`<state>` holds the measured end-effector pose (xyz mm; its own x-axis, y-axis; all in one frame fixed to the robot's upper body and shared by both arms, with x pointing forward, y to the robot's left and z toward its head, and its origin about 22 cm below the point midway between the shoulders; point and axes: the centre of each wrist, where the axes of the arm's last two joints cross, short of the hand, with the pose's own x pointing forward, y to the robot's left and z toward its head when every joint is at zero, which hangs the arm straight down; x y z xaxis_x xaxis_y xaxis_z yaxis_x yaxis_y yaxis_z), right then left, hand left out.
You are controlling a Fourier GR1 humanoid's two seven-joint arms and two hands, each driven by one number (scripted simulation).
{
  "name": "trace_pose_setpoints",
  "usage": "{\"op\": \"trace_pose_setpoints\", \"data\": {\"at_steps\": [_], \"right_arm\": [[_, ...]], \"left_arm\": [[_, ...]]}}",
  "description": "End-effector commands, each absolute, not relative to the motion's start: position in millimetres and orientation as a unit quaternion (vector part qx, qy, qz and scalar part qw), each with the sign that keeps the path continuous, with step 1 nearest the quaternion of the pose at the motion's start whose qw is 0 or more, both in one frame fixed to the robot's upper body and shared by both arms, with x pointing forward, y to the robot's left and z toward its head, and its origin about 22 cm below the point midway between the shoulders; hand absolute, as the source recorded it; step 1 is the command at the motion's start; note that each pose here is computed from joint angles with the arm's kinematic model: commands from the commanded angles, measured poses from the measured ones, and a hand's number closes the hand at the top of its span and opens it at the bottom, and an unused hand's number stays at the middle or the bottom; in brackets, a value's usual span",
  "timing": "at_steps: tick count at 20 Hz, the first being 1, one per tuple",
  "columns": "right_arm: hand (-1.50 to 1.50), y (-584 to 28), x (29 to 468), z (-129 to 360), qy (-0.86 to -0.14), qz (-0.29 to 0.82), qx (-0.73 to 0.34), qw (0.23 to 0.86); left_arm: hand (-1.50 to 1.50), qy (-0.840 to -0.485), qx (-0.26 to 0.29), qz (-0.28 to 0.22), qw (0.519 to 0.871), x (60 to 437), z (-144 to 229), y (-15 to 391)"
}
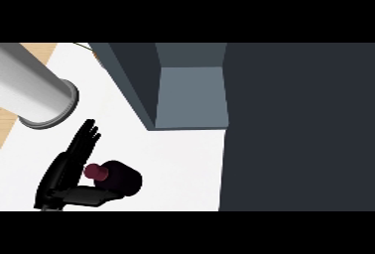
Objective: Pick up the wine, place it into the cabinet and close the cabinet
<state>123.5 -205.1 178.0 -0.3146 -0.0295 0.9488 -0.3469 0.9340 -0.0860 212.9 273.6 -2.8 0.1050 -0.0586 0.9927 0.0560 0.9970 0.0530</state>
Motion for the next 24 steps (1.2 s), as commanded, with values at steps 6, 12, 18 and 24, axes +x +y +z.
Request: {"op": "trace_pose_setpoints", "data": {"at_steps": [6,12,18,24], "right_arm": [[-1.5,-215,76,212,-0.816,0.151,0.153,0.536],[-1.5,-212,76,216,-0.818,0.125,0.16,0.538],[-1.5,-218,74,212,-0.82,0.134,0.154,0.534],[-1.5,-215,79,212,-0.818,0.132,0.159,0.537]], "left_arm": [[-1.5,-0.649,-0.023,-0.041,0.759,213,-58,275],[-1.5,-0.643,-0.042,-0.054,0.763,217,-66,283],[-1.5,-0.649,-0.039,-0.041,0.759,193,-98,272],[-1.5,-0.646,-0.07,0.011,0.76,192,-109,265]]}}
